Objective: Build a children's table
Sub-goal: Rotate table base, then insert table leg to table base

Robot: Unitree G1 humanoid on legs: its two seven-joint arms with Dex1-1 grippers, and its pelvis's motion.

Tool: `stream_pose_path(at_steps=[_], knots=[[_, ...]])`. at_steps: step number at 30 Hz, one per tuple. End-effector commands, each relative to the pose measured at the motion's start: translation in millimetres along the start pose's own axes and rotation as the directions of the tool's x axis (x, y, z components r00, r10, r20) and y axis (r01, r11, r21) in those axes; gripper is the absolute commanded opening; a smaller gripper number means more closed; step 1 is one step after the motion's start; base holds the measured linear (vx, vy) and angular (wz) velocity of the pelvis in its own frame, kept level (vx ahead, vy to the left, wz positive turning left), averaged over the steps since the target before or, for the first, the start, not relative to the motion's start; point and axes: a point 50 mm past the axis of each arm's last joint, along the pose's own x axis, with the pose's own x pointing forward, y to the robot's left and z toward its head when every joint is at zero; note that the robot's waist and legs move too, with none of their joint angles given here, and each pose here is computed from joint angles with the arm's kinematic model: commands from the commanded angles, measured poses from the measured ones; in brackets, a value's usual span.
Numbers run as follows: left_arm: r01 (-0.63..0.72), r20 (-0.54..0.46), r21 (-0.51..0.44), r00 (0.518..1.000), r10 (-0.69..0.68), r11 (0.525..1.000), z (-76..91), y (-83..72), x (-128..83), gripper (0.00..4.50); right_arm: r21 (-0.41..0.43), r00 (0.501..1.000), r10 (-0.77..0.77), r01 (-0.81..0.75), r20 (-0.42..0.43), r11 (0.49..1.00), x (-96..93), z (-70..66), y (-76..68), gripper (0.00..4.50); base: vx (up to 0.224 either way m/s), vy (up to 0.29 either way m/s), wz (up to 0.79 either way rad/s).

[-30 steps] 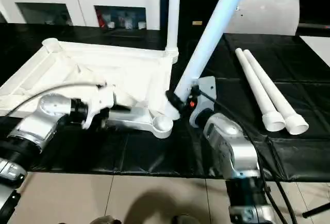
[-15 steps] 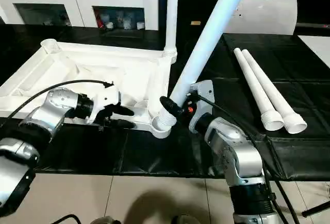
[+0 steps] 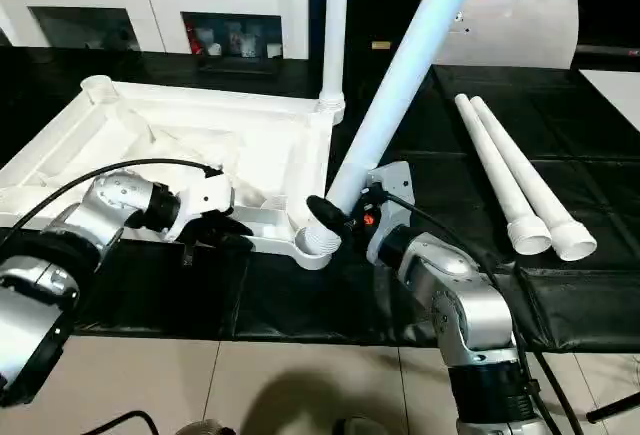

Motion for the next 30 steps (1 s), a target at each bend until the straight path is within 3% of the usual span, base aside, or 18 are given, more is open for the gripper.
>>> stream_pose_path(at_steps=[1,4,5,6,7,11,17,20,25,30], knots=[[-0.018,-0.017,-0.054,1.000,0.017,0.998,-3.6,1.3,0.2,0.22,-0.011,1.000,0.024,-0.024,0.008,1.000,-0.1,5.4,2.6,1.91,0.000,0.000,0.00],[-0.024,0.007,-0.119,1.000,0.025,0.993,-5.0,1.1,1.5,0.11,-0.011,1.000,0.028,-0.028,0.011,1.000,-0.2,6.7,2.8,1.91,0.000,0.000,0.00],[-0.029,0.055,-0.197,0.998,0.040,0.980,-4.9,0.6,4.2,0.11,-0.017,1.000,0.027,-0.027,0.014,0.999,-0.6,8.3,2.5,1.91,0.000,0.000,0.00],[-0.029,0.055,-0.197,0.998,0.040,0.980,-4.9,0.6,4.2,0.05,-0.017,1.000,0.027,-0.027,0.014,0.999,-0.6,8.3,2.5,1.91,0.000,0.000,0.00],[-0.037,0.142,-0.281,0.987,0.080,0.959,-0.3,0.9,9.5,0.03,-0.031,1.000,0.023,-0.023,0.014,0.999,-0.7,10.3,2.5,1.91,0.000,0.000,0.00],[-0.050,0.224,-0.370,0.964,0.141,0.928,6.5,-1.5,20.7,0.00,-0.048,1.000,0.017,-0.016,0.025,0.999,0.9,15.9,4.0,1.91,0.000,0.000,0.00],[-0.022,0.234,-0.334,0.966,0.106,0.942,8.9,-20.1,36.4,0.00,-0.097,1.000,0.007,-0.006,0.010,0.995,8.9,16.3,2.4,1.91,0.000,0.000,0.00],[-0.020,0.156,-0.189,0.987,0.050,0.982,2.5,-31.4,36.8,0.00,-0.133,1.000,-0.015,0.013,-0.013,0.991,14.6,15.5,-4.2,1.91,0.000,0.000,0.00],[-0.006,0.055,-0.137,0.998,0.014,0.991,-6.6,-37.3,27.5,0.00,-0.186,0.996,0.018,-0.034,-0.083,0.982,18.7,13.0,-7.0,1.91,0.000,0.000,0.00],[-0.008,0.054,-0.128,0.998,0.015,0.992,-7.0,-37.2,22.9,0.00,-0.195,0.987,0.052,-0.082,-0.153,0.977,18.6,5.3,-8.1,1.91,0.000,0.000,0.00]])
